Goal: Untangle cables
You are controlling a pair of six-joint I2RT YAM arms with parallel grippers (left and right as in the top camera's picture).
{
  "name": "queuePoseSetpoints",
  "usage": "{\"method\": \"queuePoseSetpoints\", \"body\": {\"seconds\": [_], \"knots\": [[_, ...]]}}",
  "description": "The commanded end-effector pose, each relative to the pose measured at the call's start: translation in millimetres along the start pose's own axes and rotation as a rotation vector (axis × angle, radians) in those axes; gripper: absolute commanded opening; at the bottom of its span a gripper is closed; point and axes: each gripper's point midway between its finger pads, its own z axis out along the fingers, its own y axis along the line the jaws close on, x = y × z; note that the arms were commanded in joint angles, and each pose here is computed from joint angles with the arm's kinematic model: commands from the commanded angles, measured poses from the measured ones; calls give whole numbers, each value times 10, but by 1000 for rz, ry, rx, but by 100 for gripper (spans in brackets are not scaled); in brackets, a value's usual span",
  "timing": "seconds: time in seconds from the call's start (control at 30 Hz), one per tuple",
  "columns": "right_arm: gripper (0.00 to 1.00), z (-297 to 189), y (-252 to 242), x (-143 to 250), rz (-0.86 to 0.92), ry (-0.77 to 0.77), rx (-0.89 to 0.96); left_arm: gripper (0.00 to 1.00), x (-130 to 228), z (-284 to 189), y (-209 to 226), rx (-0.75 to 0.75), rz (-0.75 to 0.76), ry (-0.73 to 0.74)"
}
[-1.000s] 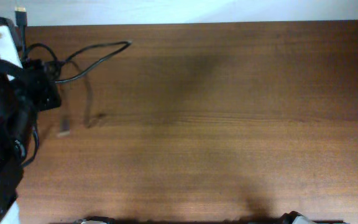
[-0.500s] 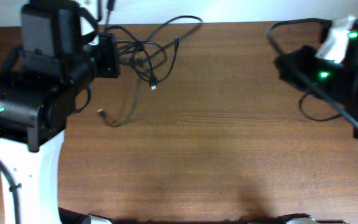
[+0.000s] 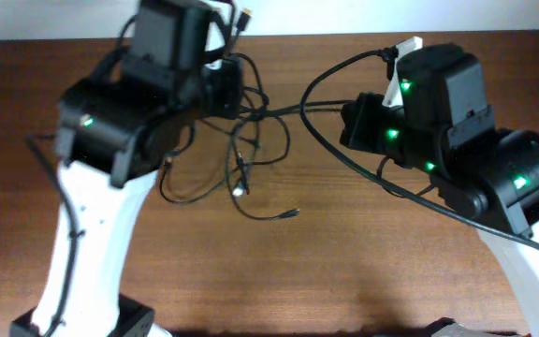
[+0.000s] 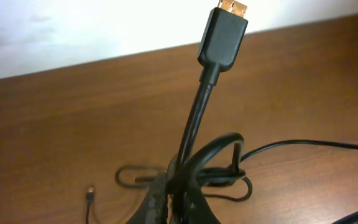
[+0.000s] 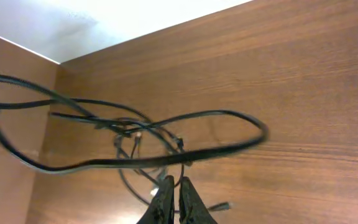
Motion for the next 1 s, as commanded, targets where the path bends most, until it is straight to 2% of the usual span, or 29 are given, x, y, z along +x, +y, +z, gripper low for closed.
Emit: {"method": "queuePoseSetpoints", "body": {"seconds": [0.0,0.07,0.1,0.17,0.23,0.3,0.37,0.4,0.47,0.53,0.67,0.8,0.97], "knots": [[4,-27,-19,-56,1,-33,22,0,-32,65,-28,5,-14,-3],[4,-27,-19,-56,1,-33,22,0,-41,68,-30,5,-14,-6],[11,-27,-16,-54,2,-32,21,0,-46,67,-30,6,-15,-8],[51,-26,2,-39,-17,-23,11,0,-50,67,-31,6,-14,-10],[56,-9,92,-1,-254,0,-38,0,-49,67,-31,6,-11,-10],[70,21,96,110,-577,47,-64,0,-47,67,-31,6,-7,-8],[68,86,-31,239,-884,120,-41,0,-47,67,-32,7,-7,-9],[64,127,-73,241,-964,133,-26,0,-47,67,-34,8,-7,-9],[50,236,-78,242,-1111,150,-34,0,-47,67,-38,10,-7,-9],[49,358,-94,255,-1193,174,-38,0,-46,67,-38,10,-7,-8],[49,649,-159,328,-1320,252,-50,0,-20,65,-75,29,-4,3],[50,851,-123,130,-1311,185,0,0,24,65,-66,25,17,21],[50,543,-45,12,-1341,138,67,0,67,64,-61,24,20,38]]}}
